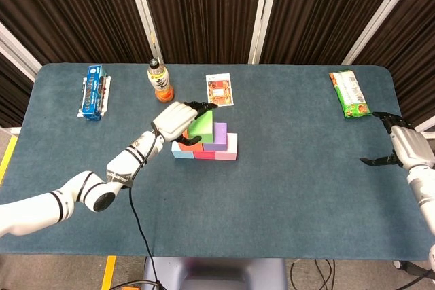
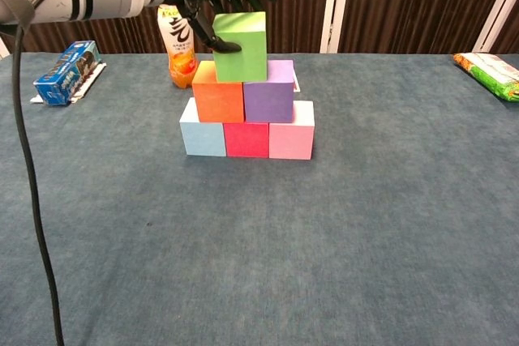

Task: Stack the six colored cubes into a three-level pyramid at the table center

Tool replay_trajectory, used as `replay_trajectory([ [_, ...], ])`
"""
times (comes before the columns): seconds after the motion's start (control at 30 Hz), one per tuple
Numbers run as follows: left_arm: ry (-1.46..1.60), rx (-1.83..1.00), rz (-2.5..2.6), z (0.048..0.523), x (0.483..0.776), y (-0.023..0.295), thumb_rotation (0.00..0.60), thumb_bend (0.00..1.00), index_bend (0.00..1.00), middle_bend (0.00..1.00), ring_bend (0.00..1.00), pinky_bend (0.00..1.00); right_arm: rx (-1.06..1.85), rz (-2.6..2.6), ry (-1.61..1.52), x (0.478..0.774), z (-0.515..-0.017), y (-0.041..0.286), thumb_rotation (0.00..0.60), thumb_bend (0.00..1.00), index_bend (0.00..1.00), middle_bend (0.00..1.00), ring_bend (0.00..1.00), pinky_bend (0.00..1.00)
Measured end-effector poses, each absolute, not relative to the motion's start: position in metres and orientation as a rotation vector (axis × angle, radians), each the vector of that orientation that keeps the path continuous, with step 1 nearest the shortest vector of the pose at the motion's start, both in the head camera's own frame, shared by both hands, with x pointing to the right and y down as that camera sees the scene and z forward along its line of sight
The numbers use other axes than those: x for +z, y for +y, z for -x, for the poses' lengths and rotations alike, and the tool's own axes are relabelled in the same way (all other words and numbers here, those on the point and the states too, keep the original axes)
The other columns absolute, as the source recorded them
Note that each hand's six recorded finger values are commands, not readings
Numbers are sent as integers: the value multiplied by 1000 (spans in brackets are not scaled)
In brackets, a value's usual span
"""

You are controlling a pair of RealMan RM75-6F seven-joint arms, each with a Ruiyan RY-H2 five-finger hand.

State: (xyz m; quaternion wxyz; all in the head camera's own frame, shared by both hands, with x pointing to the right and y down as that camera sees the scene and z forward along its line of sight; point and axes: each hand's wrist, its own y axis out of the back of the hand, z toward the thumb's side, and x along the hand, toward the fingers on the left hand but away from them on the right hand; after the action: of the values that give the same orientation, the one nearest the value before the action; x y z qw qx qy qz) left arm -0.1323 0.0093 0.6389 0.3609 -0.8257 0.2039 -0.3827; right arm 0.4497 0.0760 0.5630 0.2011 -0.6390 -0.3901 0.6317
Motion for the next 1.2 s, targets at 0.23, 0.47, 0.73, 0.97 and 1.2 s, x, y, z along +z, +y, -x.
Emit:
replay_trajectory([
  [0.23,520,-991,2136,135,635,11,600,305,0,0,0,166,1766,1788,-1101,563,-451,76,600,69,197,164,0,0],
  [0.47,573,-958,2147,138,621,8,600,305,0,0,0,129,1757,1789,-1122,559,-453,76,600,68,196,163,0,0],
  [0.73,762,-944,2115,181,596,-5,600,305,0,0,0,128,1701,1784,-1175,546,-458,78,600,68,203,163,0,0],
  [0.97,905,-1045,1980,259,593,11,600,304,9,42,26,140,1671,1795,-1200,546,-464,84,600,68,206,165,0,0],
  [1.2,963,-1134,1907,309,593,48,600,297,57,78,57,147,1601,1823,-1190,545,-458,97,600,69,152,159,0,27],
])
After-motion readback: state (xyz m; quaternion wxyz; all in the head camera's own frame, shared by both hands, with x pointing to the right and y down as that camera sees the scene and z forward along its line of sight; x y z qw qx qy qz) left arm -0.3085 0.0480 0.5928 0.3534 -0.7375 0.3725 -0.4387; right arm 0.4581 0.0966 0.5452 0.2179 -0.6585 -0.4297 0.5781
